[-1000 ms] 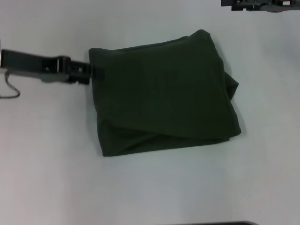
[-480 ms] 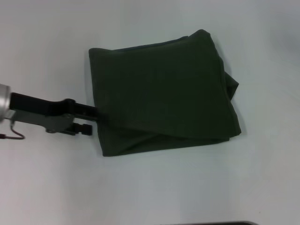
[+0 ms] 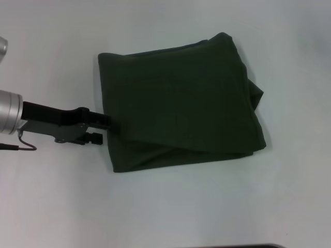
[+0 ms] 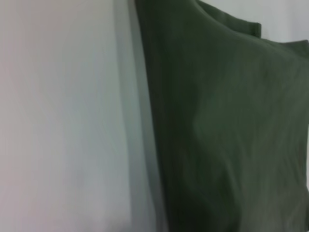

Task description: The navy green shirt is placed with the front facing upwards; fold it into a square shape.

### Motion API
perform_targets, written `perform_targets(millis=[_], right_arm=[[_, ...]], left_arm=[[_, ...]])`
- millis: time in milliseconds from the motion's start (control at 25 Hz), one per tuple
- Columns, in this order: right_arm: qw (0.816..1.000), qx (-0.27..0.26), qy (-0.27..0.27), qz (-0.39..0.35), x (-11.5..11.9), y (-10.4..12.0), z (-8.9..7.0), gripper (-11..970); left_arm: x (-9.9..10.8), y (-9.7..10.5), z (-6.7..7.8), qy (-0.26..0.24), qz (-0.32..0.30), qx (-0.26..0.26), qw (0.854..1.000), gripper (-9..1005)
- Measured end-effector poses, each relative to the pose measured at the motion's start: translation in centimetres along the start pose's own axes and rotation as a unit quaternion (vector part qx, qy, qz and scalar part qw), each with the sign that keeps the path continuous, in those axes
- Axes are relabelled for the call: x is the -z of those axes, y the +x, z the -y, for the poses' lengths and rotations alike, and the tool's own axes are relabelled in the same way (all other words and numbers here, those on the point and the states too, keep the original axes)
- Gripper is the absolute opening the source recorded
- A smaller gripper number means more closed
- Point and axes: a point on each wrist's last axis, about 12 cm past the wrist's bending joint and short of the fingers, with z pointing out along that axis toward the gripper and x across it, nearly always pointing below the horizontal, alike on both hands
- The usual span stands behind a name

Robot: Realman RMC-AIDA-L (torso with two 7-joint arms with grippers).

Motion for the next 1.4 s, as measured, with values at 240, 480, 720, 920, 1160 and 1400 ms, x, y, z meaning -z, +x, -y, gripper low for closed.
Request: perform_targets(millis=[240,480,720,920,1160,1400], right_arm=[[1.0,-0.001,0.002,0.006,0.1,-0.1,0.1,819],[1.0,0.001,0.002,0.008,0.0,-0.3,0.0,819],[1.0,0.001,0.003,0.01,0.0,-0.4,0.0,819],[1.0,-0.001,0.002,0.011,-0.1,-0.3,0.0,819],[1.0,-0.005,0.001,0.011,-0.2,-0.2,0.0,819],[1.0,-0.008,0.001,0.011,-0.1,-0.1,0.0,820]], left_arm=[[-0.8,0.4,0.1,0.0,-0.014,-0.004,1.0,689],[-1.9,0.7,0.7,0.0,-0.032,-0.014,0.999,677],[-2.2,0.6,0.8,-0.008,-0.038,-0.023,0.999,612],[-2.5,0.4,1.3,-0.016,-0.051,-0.047,0.998,530],[-3.0,0.4,1.8,-0.019,-0.065,-0.061,0.996,330],[-2.7,0.3,1.9,-0.019,-0.066,-0.074,0.995,199]])
